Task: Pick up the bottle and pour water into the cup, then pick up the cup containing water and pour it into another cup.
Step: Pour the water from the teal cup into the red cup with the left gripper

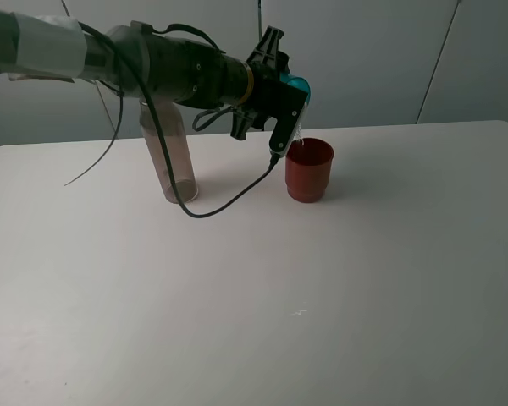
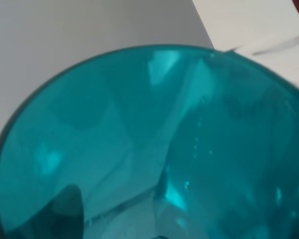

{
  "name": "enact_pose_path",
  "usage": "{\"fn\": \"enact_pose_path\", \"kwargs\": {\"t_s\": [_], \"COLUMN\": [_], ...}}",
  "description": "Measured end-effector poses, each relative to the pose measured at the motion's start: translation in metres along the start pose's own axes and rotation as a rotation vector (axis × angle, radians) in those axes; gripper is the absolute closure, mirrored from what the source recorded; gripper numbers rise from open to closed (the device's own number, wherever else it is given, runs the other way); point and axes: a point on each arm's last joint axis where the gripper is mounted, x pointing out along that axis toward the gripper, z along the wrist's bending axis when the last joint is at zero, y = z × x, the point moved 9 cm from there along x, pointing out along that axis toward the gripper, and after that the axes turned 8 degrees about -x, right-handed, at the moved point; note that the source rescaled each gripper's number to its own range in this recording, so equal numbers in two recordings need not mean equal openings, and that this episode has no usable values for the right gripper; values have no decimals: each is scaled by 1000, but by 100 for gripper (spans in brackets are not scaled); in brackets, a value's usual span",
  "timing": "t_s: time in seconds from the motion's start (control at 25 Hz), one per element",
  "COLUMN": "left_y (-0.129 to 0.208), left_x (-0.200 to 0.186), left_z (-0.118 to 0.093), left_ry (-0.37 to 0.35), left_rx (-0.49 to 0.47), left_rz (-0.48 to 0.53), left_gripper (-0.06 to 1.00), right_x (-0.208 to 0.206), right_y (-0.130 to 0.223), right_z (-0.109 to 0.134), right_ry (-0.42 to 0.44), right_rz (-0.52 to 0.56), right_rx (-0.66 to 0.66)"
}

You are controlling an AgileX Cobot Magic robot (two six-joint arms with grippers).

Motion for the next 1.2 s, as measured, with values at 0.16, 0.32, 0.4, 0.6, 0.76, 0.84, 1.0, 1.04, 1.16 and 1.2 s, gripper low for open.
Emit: {"fn": "enact_pose_path", "kwargs": {"t_s": [0.16,0.32,0.4,0.6,0.76,0.84,1.0,1.04,1.16,1.2], "left_y": [-6,-10,-11,-14,-16,-19,-20,-20,-18,-18], "left_x": [0,-1,-1,-1,-1,-2,-2,-2,-2,-2], "left_z": [0,0,1,1,1,1,2,2,2,3], "left_ry": [-1,-3,-5,-10,-12,-13,-16,-17,-20,-21], "left_rx": [19,44,62,104,128,143,185,193,225,231], "left_rz": [-18,-30,-32,-36,-39,-44,-43,-43,-34,-31], "left_gripper": [77,77,77,77,77,77,77,77,77,77], "right_x": [0,0,0,0,0,0,0,0,0,0], "right_y": [0,0,0,0,0,0,0,0,0,0], "right_z": [0,0,0,0,0,0,0,0,0,0], "right_ry": [0,0,0,0,0,0,0,0,0,0], "right_rz": [0,0,0,0,0,0,0,0,0,0], "right_rx": [0,0,0,0,0,0,0,0,0,0]}}
